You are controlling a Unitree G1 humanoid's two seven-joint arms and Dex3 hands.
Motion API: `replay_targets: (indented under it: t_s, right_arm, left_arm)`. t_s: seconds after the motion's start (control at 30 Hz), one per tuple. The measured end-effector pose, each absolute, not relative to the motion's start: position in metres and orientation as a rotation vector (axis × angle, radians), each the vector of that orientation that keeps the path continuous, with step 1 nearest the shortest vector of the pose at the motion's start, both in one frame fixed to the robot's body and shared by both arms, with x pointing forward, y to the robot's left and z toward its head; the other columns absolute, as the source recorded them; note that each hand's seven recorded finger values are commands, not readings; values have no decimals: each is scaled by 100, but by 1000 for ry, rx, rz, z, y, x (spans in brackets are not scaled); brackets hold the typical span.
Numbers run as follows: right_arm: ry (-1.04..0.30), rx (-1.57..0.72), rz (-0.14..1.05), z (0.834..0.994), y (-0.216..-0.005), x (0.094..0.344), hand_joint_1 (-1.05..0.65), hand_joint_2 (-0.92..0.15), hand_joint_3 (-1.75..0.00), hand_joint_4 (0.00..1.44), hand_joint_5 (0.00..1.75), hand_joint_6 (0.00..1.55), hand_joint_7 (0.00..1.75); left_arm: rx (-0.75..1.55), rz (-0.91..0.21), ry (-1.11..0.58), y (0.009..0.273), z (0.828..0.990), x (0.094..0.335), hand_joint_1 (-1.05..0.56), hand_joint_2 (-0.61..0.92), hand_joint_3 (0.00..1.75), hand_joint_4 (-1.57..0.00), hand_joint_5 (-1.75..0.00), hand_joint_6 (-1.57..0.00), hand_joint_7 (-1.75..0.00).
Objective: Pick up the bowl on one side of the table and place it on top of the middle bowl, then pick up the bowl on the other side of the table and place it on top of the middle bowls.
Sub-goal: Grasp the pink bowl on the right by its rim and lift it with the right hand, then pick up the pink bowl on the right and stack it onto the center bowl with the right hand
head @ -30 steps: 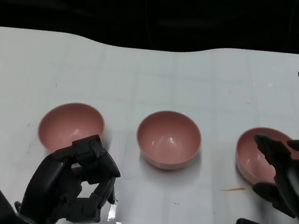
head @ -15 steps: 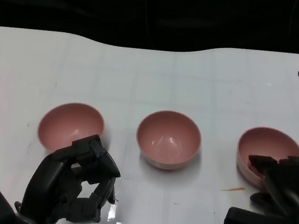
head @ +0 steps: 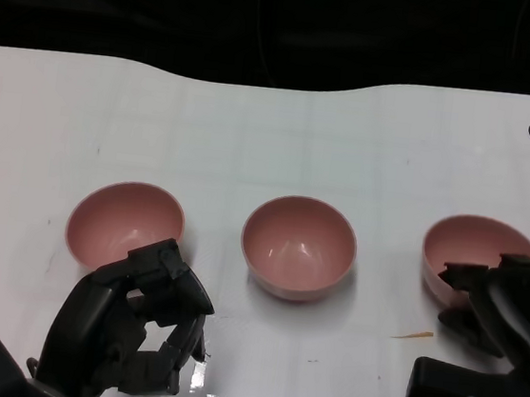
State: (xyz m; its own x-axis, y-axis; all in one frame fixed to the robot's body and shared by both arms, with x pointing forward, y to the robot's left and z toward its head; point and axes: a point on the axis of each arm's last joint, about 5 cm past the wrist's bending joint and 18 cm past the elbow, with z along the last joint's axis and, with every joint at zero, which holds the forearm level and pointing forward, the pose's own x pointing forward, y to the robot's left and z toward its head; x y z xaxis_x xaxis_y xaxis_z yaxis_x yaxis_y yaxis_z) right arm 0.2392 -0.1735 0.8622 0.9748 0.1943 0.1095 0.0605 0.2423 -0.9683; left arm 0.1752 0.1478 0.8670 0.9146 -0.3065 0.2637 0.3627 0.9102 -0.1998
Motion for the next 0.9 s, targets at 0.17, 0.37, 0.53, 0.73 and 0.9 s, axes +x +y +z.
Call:
replay_targets:
  t_s: [0.17, 0.37, 0.53, 0.73, 0.9]
  right_arm:
    - [-391, -1265, 41, 873, -166, 244, -20, -45, -104, 96, 175, 72, 173]
    - [-563, -1203, 48, 892, -148, 248, -14, -40, -106, 96, 175, 73, 174]
    - [-643, -1096, 109, 904, -130, 247, -13, -28, -128, 98, 175, 76, 170]
    - [-753, -1003, 190, 913, -108, 250, -8, -15, -139, 98, 175, 83, 160]
    - [-777, -1006, 257, 912, -95, 255, -6, -21, -122, 96, 175, 77, 164]
  left_arm:
    - [-247, -349, -230, 148, 867, 175, -19, 41, 127, -81, -170, -80, -137]
    - [-245, -349, -230, 148, 867, 175, -19, 41, 125, -81, -170, -79, -139]
    - [-247, -349, -231, 147, 867, 175, -20, 41, 125, -82, -170, -80, -139]
    - [-238, -351, -241, 146, 868, 175, -19, 42, 126, -84, -169, -81, -140]
    - [-207, -353, -263, 146, 867, 175, -19, 40, 130, -86, -168, -82, -144]
